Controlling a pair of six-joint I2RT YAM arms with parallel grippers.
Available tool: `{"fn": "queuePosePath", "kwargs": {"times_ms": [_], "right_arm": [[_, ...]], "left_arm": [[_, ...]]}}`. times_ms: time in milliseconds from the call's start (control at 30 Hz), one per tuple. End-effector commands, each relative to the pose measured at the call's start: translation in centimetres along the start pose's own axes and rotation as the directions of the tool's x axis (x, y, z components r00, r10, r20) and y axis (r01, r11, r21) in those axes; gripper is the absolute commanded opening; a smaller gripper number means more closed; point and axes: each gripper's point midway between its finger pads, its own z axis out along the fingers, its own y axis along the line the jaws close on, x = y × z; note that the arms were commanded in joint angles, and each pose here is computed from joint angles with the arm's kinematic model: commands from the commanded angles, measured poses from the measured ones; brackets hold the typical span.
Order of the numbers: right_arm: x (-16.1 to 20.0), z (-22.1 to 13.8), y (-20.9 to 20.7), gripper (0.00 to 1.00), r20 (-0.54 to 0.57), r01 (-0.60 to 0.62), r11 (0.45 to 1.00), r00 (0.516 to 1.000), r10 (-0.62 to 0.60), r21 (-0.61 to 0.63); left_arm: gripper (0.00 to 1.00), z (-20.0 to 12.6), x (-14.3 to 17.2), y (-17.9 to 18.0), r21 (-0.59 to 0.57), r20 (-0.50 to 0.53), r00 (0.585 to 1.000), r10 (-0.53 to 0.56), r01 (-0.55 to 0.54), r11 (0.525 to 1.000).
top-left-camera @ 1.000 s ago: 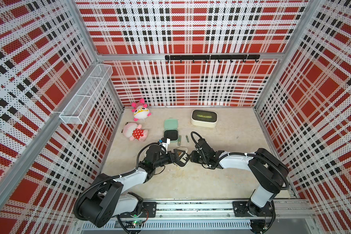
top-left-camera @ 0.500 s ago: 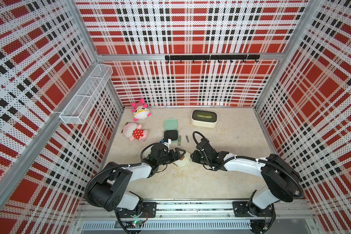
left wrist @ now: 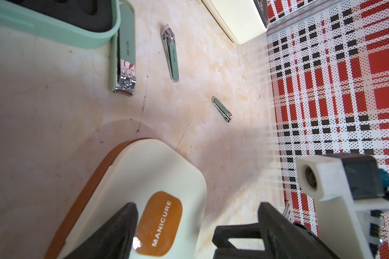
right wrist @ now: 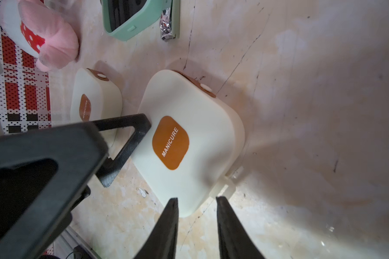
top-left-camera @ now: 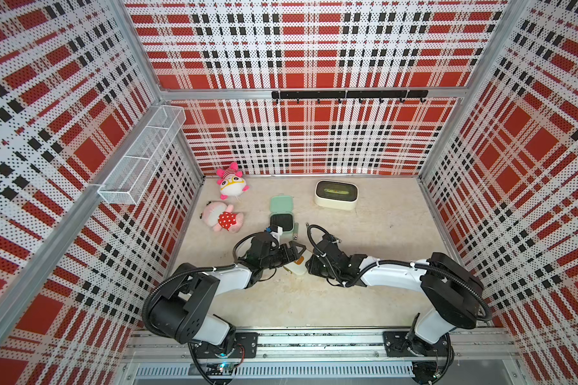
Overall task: Organize nail clipper sets
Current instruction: Move the storage box to the center of the board.
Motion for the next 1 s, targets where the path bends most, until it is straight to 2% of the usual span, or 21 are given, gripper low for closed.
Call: {"fn": "queuePosePath", "kwargs": {"times_ms": [0,333,600,833,967], "right_arm": [[0.0,0.7,0.4,0.33,0.011,-0.031,0.999,0.999,0.032,-0.017],[0.5,1.8,0.0,0.33,-0.003,-0.046,0.999,0.999,0.046,-0.013],[0.8,2.3,-0.6,0.35,-0.007,-0.056,0.998,0.998,0.056,-0.001],[0.9,2.4,-1.0,0.36,-0.005,-0.063,0.998,0.998,0.063,0.008],[0.9,2.5,-1.1,0.37,-0.007,-0.063,0.998,0.998,0.063,0.010]], "left_arm": [[0.89,0.0,1.7,2.8,-0.105,-0.052,0.998,-0.037,0.032,0.994],[0.89,0.0,1.2,2.2,-0.096,-0.055,0.998,-0.022,0.016,0.995],[0.89,-0.7,-0.5,0.5,-0.087,-0.040,0.999,0.017,-0.021,0.996],[0.91,-2.4,-3.2,2.2,-0.231,-0.001,0.996,0.087,-0.085,0.969],[0.90,-2.3,-3.4,3.8,-0.314,-0.021,0.992,0.123,-0.124,0.941]]}}
